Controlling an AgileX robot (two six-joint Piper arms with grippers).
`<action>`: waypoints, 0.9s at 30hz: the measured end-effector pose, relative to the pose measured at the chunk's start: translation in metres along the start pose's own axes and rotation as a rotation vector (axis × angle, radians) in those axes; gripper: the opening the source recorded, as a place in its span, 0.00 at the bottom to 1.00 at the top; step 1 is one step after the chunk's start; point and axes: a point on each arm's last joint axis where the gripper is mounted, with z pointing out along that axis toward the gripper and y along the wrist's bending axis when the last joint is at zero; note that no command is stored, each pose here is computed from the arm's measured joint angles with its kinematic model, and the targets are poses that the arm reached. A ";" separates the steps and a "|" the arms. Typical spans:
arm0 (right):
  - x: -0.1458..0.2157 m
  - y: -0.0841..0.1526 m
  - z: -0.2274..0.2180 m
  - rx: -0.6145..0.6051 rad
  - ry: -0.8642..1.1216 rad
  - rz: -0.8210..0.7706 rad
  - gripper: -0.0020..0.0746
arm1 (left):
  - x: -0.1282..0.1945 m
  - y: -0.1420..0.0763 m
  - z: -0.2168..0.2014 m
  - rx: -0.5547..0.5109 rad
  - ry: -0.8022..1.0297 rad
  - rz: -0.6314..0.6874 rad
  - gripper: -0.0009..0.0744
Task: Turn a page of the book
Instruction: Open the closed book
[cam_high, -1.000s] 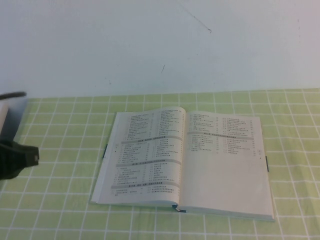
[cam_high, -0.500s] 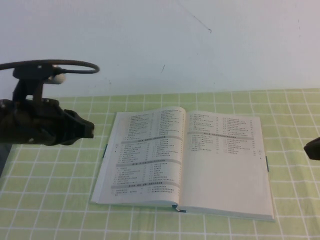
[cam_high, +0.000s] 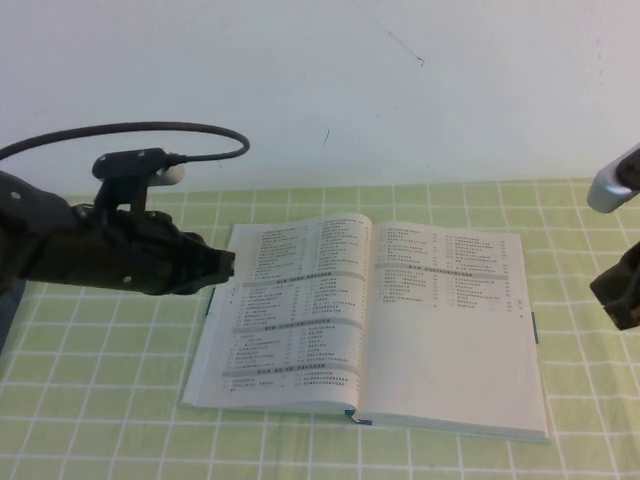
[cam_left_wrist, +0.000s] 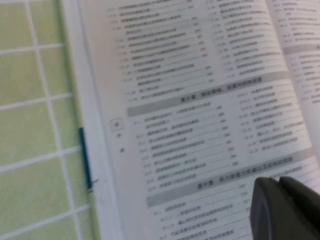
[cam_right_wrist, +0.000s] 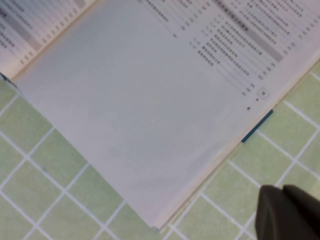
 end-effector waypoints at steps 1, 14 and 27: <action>0.000 -0.001 0.005 -0.011 0.005 0.019 0.03 | -0.001 -0.004 0.003 0.017 -0.002 0.010 0.01; -0.021 -0.019 0.068 -0.124 0.019 0.228 0.54 | -0.015 -0.052 0.090 0.159 0.077 0.152 0.01; -0.016 -0.037 0.129 -0.137 0.137 0.504 0.53 | 0.009 -0.029 0.138 0.101 0.260 0.079 0.01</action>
